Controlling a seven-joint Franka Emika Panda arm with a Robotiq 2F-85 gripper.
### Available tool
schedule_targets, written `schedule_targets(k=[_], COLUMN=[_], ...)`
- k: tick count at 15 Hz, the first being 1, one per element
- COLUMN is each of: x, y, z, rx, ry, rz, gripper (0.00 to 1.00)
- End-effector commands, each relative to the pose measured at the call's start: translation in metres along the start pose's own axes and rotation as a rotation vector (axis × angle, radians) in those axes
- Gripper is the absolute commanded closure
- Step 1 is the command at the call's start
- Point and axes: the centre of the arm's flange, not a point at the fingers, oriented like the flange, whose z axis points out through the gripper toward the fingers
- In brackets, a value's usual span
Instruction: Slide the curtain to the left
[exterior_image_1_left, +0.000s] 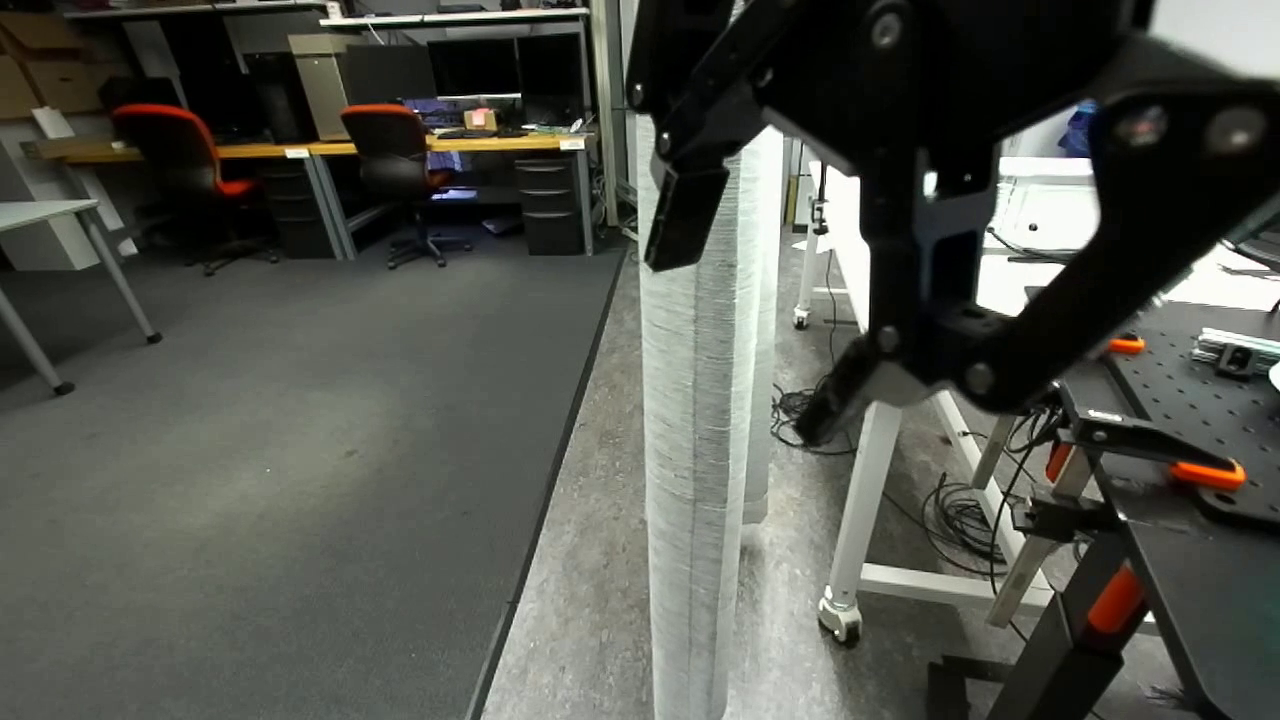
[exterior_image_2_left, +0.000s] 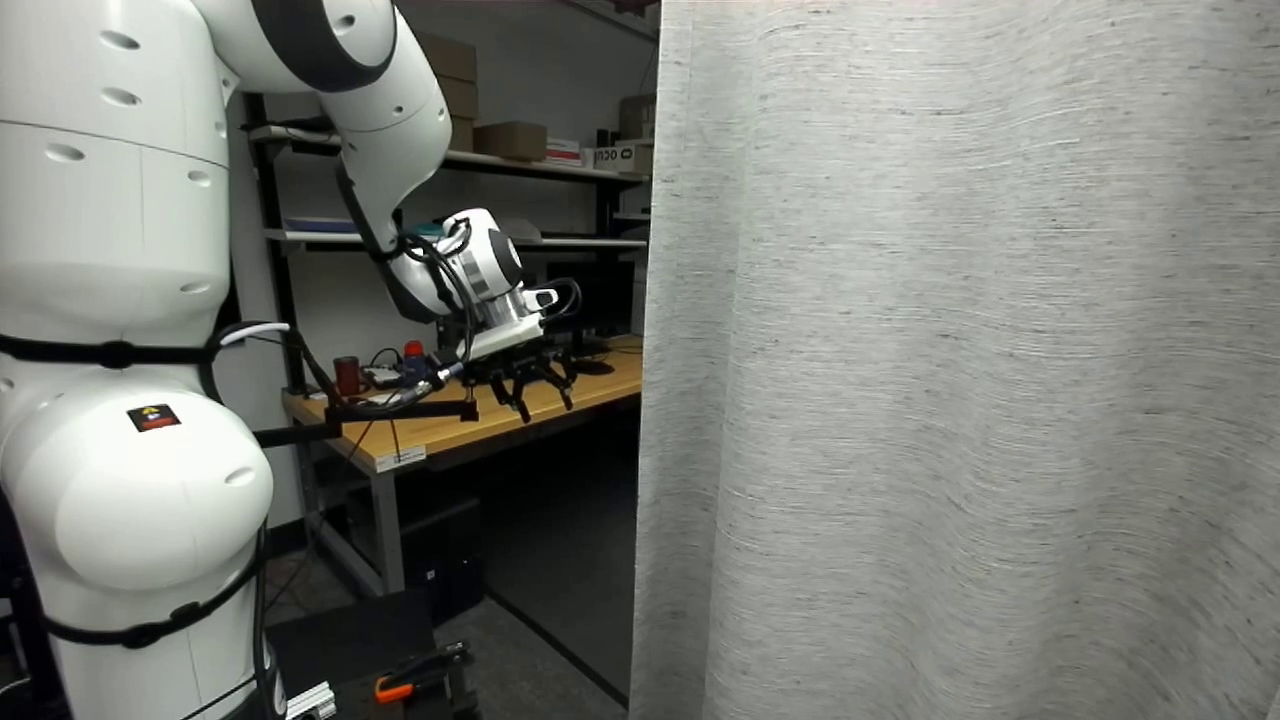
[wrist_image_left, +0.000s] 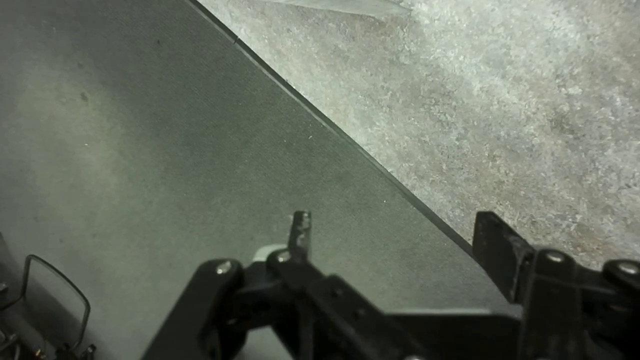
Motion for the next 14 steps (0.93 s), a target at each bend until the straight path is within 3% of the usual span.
schedule_targets(k=[1, 5, 14], x=[-0.004, -0.013, -0.076], y=[0.008, 0.035, 0.106], z=[-0.004, -0.013, -0.04], rx=[0.003, 0.017, 0.041], ry=[0.04, 0.078, 0.221], rz=[0.05, 0.148, 0.486], gripper=[0.03, 0.0, 0.0])
